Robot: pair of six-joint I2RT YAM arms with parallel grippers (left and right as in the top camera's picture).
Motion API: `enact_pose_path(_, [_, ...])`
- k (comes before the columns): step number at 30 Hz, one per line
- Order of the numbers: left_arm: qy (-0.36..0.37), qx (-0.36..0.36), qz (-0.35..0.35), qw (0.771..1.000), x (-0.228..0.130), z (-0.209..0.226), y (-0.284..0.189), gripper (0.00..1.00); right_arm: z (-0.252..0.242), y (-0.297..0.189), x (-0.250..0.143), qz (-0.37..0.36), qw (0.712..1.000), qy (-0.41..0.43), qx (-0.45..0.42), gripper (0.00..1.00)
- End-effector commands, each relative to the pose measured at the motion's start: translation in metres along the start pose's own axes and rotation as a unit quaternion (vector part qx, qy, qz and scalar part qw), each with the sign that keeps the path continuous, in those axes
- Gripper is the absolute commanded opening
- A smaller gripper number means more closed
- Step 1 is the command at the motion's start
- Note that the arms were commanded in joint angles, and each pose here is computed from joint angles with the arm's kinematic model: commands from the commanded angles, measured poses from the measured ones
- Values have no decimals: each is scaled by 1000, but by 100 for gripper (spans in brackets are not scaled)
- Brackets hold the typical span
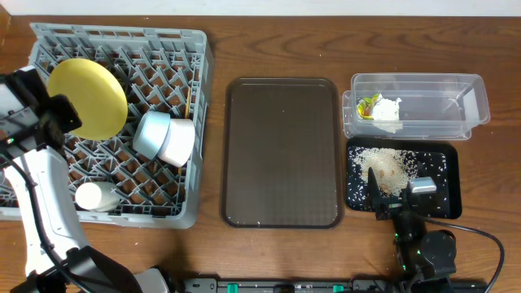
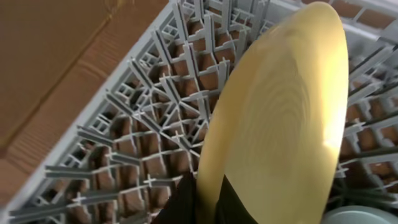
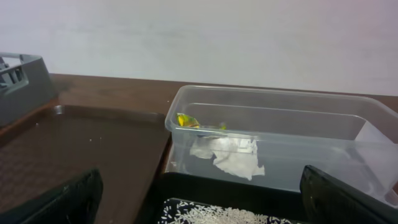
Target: Sort waste into correct bins and load items into the dishwasher
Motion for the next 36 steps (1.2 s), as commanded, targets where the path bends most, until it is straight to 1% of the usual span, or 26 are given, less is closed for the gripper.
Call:
enact_pose_path(1, [57,23,-1,998,1,-2,-3,7,-2,0,-1,1,1000,-5,-5,99])
enact_pose_path(5, [71,12,2,997,1,-12,-3,8,-2,0,-1,1,1000,-5,-5,99])
enact_pose_path(8, [100,1,12,995,-1,-24,-4,8,-2,0,-1,1,1000,-5,-5,99])
enact_pose_path(13, [123,59,21,990,1,-32,-6,8,-2,0,-1,1,1000,-5,-5,99])
enact_pose_path(17, [144,50,27,988,0,-44,-7,8,-2,0,-1,1,1000,-5,-5,99])
enact_pose_path(18, [148,45,33,987,-2,-47,-8,14,-2,0,-1,1,1000,-5,-5,99])
enact_pose_path(19, [149,40,39,987,-5,-51,-8,17,-2,0,-1,1,1000,-5,-5,99])
enact_pose_path(21, [137,31,50,989,-9,-59,-10,28,-2,0,-1,1,1000,-5,-5,99])
enact_pose_path(22, [125,29,55,990,-11,-61,-10,43,-2,0,-1,1,1000,-5,-5,99])
enact_pose_path(23, [108,27,59,992,-13,-63,-11,67,-2,0,-1,1,1000,-5,-5,99])
enact_pose_path(24, [90,26,64,994,-15,-65,-13,75,-2,0,-1,1,1000,-5,-5,99])
enact_pose_path(25, [70,27,68,995,-17,-64,-15,79,-2,0,-1,1,1000,-5,-5,99])
enact_pose_path(28, [19,26,82,996,-22,-63,-29,82,-2,0,-1,1,1000,-5,-5,99])
enact_pose_path(30, [5,-2,76,997,-22,-65,-45,82,-2,0,-1,1,1000,-5,-5,99])
enact_pose_path(31, [-1,-20,70,997,-21,-67,-56,83,-2,0,-1,1,1000,-5,-5,99])
enact_pose_path(32, [-3,-36,62,997,-21,-67,-68,86,-2,0,-1,1,1000,-5,-5,99])
enact_pose_path(36, [-59,-76,28,995,-28,-65,-125,88,-2,0,-1,1,1000,-5,-5,99])
Point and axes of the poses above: each gripper's point midway between its finger pads, its own y axis out along the fingers, its own z axis along the line the jaws close on, x = y × z, the point moved 8 cm from there along -y, back along the fingers, and after that the axes turned 6 degrees about y, right-handed, at the moved point
